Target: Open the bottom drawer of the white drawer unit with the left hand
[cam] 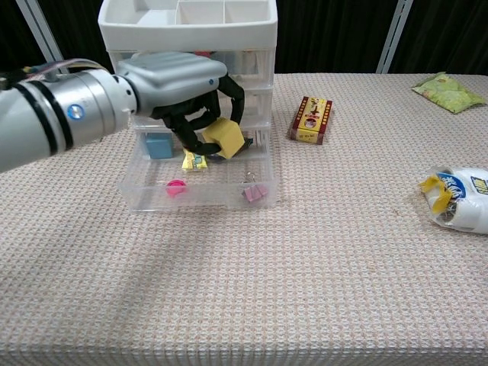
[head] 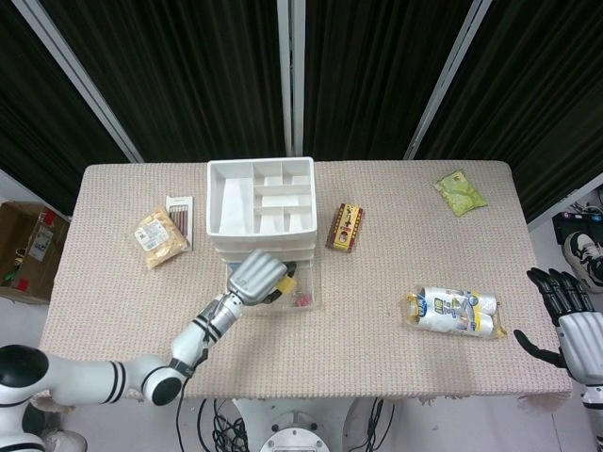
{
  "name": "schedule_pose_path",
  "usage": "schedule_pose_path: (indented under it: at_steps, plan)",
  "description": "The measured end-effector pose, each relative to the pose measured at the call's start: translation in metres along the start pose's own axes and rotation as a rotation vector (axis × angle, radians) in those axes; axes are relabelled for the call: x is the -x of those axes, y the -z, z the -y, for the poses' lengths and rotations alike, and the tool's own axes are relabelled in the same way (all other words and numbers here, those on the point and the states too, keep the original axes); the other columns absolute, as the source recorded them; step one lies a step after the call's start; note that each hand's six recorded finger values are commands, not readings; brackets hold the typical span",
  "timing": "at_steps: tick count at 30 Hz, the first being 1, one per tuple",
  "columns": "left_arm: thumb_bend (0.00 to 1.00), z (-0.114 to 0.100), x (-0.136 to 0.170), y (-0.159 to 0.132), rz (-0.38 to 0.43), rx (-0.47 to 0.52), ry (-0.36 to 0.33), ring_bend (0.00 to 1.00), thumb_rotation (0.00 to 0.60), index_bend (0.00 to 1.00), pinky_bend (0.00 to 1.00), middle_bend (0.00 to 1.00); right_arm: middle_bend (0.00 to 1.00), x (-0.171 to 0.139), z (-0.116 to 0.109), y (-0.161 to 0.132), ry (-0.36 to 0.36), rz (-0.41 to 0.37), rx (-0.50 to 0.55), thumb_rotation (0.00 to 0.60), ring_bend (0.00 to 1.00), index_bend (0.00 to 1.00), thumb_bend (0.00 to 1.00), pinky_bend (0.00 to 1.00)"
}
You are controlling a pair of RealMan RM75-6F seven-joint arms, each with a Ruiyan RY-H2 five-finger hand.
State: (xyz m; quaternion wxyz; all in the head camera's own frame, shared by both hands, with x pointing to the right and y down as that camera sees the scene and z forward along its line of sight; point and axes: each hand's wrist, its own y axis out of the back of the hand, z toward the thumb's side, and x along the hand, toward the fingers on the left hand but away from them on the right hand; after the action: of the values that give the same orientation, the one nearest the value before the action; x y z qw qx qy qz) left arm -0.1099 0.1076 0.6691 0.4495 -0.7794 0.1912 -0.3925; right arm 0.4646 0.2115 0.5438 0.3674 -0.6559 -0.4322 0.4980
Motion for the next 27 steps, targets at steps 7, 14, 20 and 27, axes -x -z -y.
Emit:
schedule_pose_path:
  at_steps: [7, 14, 20, 27]
  plan:
    - [0.41, 0.01, 0.052, -0.02, 0.12, -0.077, 0.024, 0.91, 0.6, 0.51, 1.0, 0.81, 0.09, 0.0, 0.005, -0.004, -0.01, -0.014, 0.005, 0.6, 0.0, 0.0, 0.18, 0.0]
    - [0.32, 0.036, 0.067, -0.048, 0.206, -0.112, 0.081, 0.88, 0.6, 0.4, 1.0, 0.78, 0.09, -0.005, 0.001, -0.005, 0.002, -0.015, 0.002, 0.6, 0.0, 0.0, 0.17, 0.0]
    - [0.11, 0.037, 0.067, -0.056, 0.204, -0.135, 0.047, 0.73, 0.6, 0.2, 1.0, 0.64, 0.09, -0.009, -0.002, -0.005, 0.011, -0.012, 0.003, 0.6, 0.0, 0.0, 0.18, 0.0]
    - [0.09, -0.002, 0.086, -0.025, 0.085, -0.066, -0.102, 0.71, 0.6, 0.21, 0.97, 0.61, 0.09, -0.01, -0.004, -0.004, 0.018, -0.016, 0.008, 0.6, 0.0, 0.0, 0.18, 0.0]
